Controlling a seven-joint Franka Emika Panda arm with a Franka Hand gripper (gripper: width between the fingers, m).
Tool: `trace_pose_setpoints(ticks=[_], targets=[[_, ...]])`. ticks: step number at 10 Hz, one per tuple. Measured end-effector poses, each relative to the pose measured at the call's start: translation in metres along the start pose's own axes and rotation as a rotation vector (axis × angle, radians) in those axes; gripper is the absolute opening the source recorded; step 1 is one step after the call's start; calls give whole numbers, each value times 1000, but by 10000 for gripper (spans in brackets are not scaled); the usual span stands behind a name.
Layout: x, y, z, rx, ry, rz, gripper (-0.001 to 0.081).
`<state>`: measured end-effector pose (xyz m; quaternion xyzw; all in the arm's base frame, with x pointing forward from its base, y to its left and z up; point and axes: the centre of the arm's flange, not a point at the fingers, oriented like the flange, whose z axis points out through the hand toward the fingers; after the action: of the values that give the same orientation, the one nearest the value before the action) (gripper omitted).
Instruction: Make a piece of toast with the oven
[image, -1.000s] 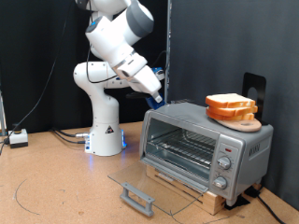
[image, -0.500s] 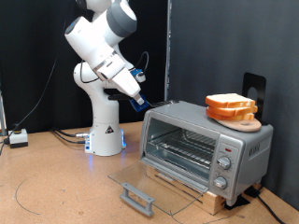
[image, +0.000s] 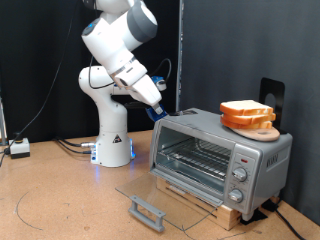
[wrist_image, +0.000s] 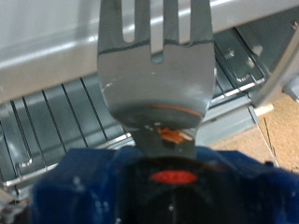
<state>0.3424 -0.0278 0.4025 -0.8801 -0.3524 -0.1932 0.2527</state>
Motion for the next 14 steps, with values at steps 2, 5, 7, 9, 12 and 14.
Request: trace_pose_setpoints(ticks=[2, 5, 7, 9, 12, 14], targets=[[10, -10, 13, 25, 8, 2, 468], [20, -24, 26, 50, 13, -10, 468], [24, -30, 31, 52, 6, 4, 468], [28, -34, 35, 46, 13, 19, 468], [36, -36, 38, 18, 41, 44, 468], [38, -37, 38, 15, 59, 50, 468]])
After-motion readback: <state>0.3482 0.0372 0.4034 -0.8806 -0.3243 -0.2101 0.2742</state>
